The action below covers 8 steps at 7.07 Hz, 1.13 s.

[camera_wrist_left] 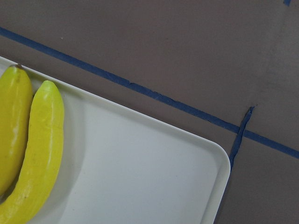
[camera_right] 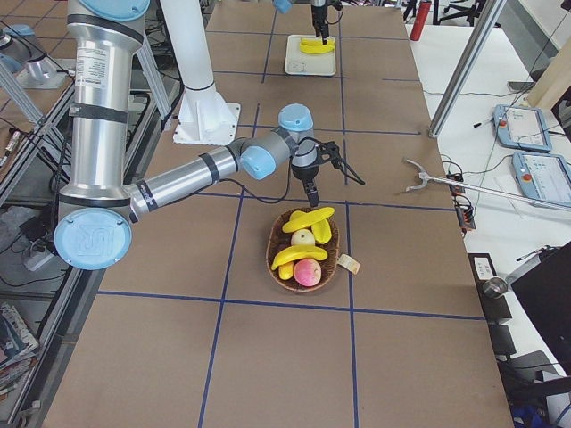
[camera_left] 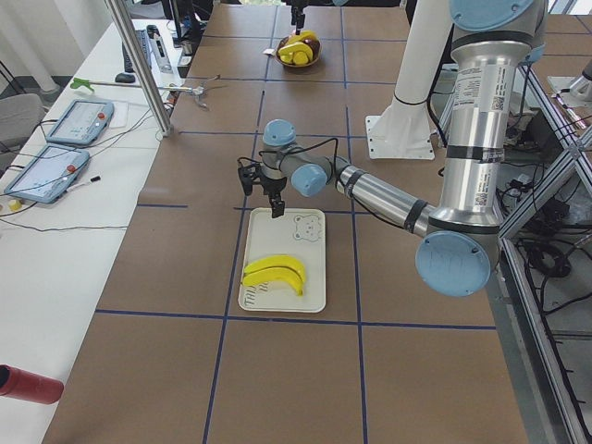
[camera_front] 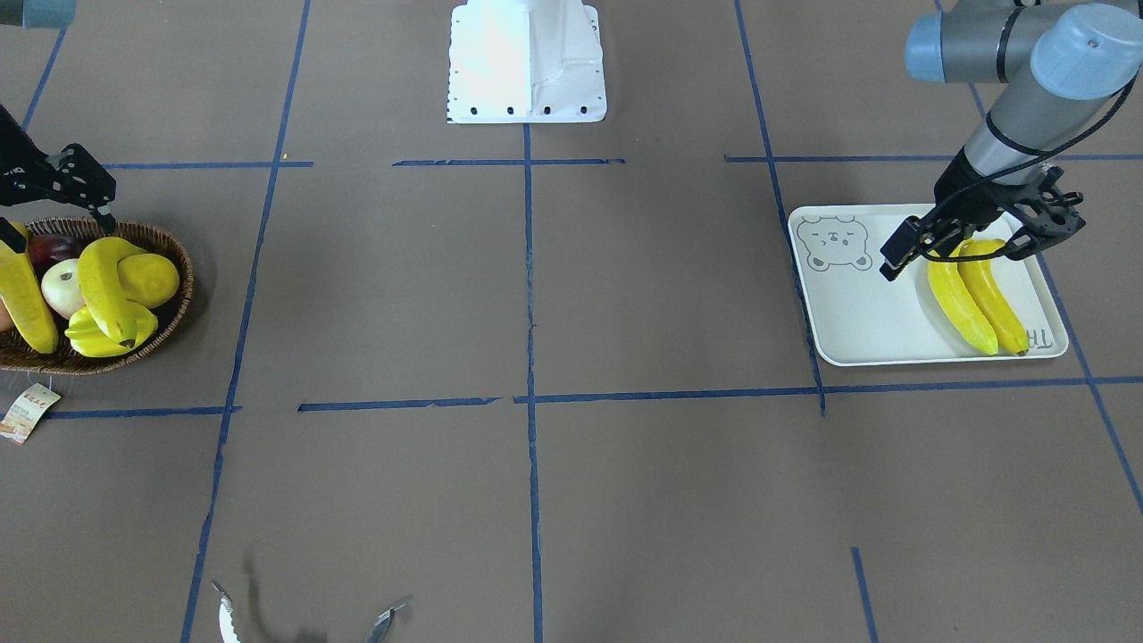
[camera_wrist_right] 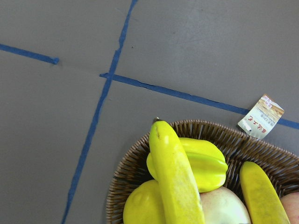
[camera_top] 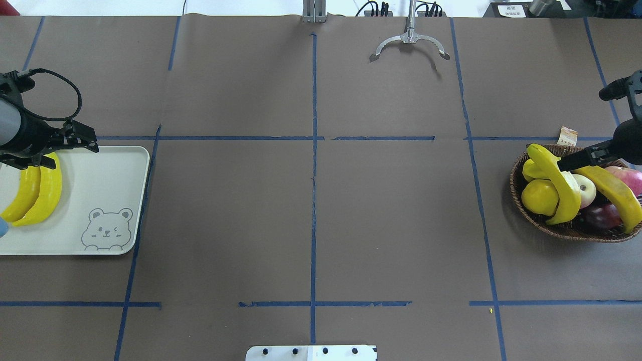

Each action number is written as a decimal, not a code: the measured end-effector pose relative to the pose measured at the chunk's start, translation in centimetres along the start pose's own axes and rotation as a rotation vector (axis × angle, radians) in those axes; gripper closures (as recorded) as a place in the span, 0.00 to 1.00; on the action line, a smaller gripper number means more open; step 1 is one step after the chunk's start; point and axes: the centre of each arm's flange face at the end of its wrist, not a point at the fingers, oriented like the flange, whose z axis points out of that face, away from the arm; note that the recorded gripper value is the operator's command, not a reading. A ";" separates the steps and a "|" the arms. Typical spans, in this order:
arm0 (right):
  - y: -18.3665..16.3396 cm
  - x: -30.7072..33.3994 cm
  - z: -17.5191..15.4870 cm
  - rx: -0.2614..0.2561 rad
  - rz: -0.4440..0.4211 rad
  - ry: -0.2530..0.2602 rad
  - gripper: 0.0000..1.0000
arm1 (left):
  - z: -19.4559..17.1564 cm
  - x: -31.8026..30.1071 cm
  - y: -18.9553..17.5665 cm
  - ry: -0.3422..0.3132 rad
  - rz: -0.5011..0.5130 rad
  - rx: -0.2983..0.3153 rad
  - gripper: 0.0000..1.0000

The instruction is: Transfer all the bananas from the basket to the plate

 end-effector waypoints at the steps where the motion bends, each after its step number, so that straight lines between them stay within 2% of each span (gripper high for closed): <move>1: 0.5 1.4 1.7 0.010 -0.002 -0.023 0.01 | 0.0 0.3 0.1 0.004 0.004 -0.001 0.00; 3: 3.1 4.9 5.5 0.060 0.001 -0.124 0.01 | -0.2 0.7 0.1 0.009 0.008 0.000 0.00; 5: 4.5 6.0 6.9 0.074 0.024 -0.205 0.01 | -0.3 0.9 0.1 0.011 0.010 0.000 0.00; 8: 5.3 6.3 7.3 0.058 0.036 -0.222 0.02 | -0.1 0.8 0.1 0.009 0.009 -0.002 0.00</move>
